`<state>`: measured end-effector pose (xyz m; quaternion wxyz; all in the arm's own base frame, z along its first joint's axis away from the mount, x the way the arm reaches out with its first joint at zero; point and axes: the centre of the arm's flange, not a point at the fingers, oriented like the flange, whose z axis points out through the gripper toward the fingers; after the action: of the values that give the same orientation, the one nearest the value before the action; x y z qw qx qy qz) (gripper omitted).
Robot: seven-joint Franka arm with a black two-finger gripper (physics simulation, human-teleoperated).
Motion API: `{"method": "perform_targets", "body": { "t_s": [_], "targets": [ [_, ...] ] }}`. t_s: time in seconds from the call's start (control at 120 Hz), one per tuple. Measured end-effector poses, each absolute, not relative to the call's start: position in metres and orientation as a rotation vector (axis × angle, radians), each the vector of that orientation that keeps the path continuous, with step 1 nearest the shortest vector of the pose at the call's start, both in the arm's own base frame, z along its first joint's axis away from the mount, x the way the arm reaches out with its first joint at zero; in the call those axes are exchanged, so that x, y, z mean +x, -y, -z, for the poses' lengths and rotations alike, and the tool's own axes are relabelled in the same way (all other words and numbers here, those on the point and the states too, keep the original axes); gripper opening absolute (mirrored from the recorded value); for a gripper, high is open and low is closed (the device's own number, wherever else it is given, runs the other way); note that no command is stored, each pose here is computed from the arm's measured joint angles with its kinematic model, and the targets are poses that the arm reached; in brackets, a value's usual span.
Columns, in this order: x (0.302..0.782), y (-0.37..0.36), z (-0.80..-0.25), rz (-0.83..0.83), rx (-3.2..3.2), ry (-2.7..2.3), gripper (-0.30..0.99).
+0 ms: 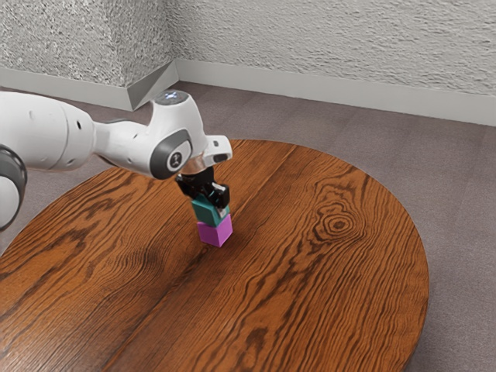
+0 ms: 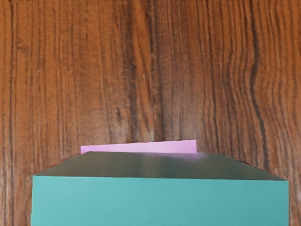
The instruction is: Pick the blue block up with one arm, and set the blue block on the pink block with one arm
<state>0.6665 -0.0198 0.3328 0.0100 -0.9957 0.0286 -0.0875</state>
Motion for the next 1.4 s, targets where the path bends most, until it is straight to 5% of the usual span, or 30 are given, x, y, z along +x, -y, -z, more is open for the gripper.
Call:
{"method": "perform_targets", "body": {
  "t_s": [0.383,0.633,0.95,1.183,1.3,1.4],
  "targets": [
    [0.670,0.014,-0.331,0.274,-3.117,-0.068,0.38],
    [0.668,0.015,-0.337,0.283,-3.125,-0.078,0.58],
    [0.663,0.014,-0.365,0.337,-3.117,-0.095,0.67],
    [0.635,0.010,-0.483,0.478,-3.085,-0.100,0.68],
    [0.582,0.012,-0.569,0.549,-3.068,-0.106,0.69],
    [0.539,0.013,-0.583,0.500,-3.076,-0.109,0.69]
  ]
}}
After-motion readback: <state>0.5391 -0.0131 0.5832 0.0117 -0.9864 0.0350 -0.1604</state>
